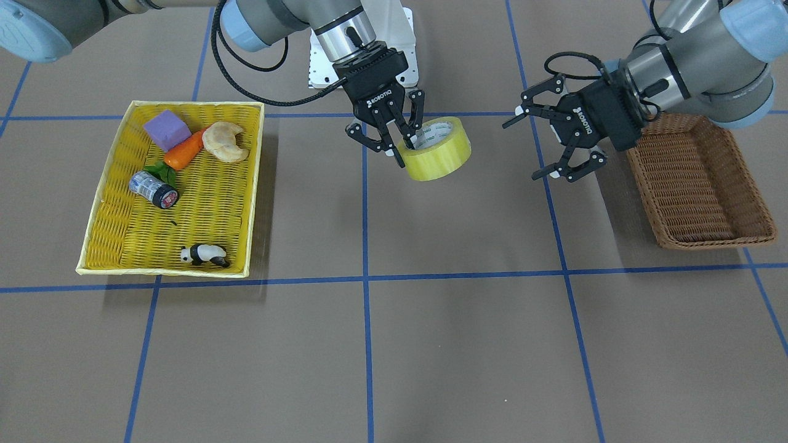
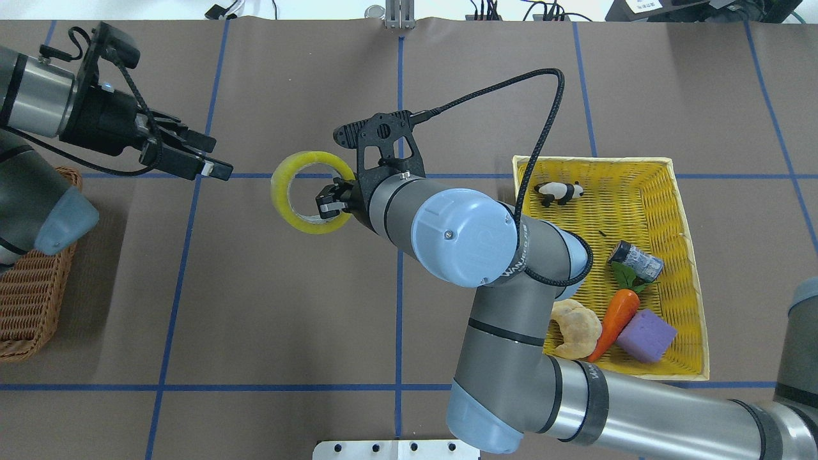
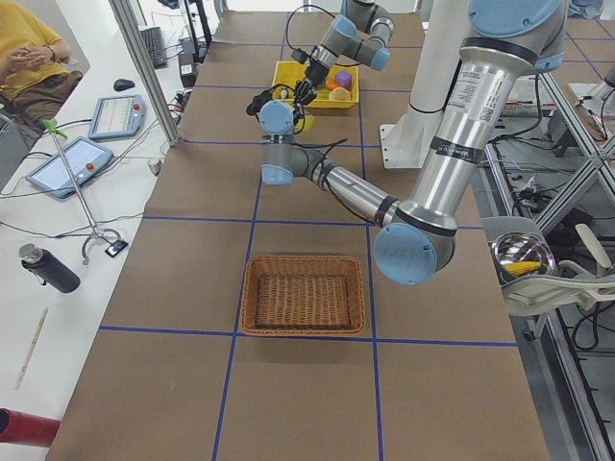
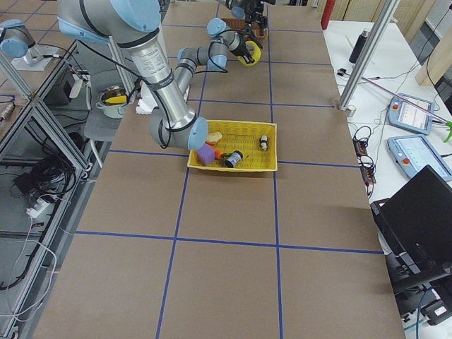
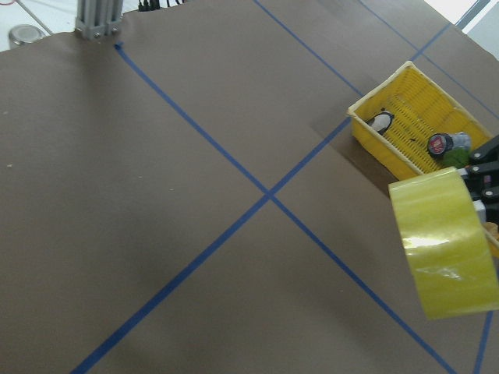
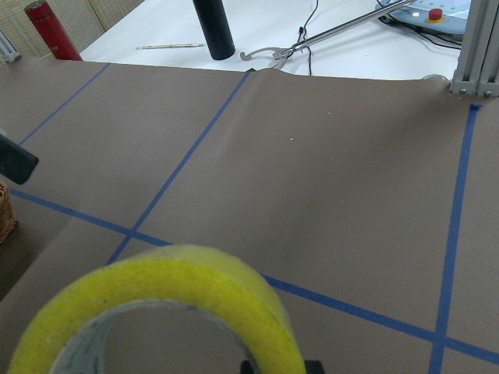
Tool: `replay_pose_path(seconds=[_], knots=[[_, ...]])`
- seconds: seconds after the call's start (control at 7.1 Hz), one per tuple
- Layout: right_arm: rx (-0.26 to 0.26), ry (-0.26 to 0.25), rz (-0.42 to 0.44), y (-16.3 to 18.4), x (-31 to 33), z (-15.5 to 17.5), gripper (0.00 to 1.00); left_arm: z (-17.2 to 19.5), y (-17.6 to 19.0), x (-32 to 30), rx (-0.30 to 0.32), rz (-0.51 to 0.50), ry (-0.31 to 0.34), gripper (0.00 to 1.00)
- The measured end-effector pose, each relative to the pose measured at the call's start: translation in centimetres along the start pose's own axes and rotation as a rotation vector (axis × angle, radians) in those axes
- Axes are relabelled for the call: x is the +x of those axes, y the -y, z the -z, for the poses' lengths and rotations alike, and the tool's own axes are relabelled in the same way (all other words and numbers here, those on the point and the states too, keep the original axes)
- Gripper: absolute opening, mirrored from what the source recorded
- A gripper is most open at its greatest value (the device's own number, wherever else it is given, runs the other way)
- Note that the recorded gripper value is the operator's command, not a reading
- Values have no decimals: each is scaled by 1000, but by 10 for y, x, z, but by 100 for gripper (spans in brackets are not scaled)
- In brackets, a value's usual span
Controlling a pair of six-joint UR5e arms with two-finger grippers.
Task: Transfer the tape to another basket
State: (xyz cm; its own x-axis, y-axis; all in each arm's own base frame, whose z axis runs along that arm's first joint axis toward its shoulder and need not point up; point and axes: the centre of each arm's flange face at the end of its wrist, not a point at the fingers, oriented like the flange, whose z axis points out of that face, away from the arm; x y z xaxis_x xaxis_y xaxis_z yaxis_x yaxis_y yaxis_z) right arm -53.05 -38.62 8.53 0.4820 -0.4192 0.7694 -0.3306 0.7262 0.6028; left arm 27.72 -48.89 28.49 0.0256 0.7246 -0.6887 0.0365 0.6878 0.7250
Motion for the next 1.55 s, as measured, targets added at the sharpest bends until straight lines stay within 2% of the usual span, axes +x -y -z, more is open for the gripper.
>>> replay_pose_path(seconds=[0.42, 0.85, 0.99, 1.13, 1.27, 1.41, 1.55], knots=[[16, -1, 2, -3, -11, 1, 0, -26, 17, 29, -5, 60, -58, 97], [29, -5, 4, -6, -17, 0, 0, -32, 17, 34, -13, 102, -69, 97], [31, -3, 3, -5, -18, 1, 0, -35, 16, 34, -18, 105, -72, 94], [32, -1, 3, -4, -20, 2, 0, -38, 15, 35, -22, 106, -74, 78], [33, 0, 3, -4, -20, 2, 0, -40, 14, 36, -26, 107, -77, 45], [34, 1, 2, -3, -20, 2, 26, -42, 13, 36, -29, 108, -79, 1], [38, 8, 0, -3, -21, 3, 99, -42, 12, 37, -30, 110, -80, 0]])
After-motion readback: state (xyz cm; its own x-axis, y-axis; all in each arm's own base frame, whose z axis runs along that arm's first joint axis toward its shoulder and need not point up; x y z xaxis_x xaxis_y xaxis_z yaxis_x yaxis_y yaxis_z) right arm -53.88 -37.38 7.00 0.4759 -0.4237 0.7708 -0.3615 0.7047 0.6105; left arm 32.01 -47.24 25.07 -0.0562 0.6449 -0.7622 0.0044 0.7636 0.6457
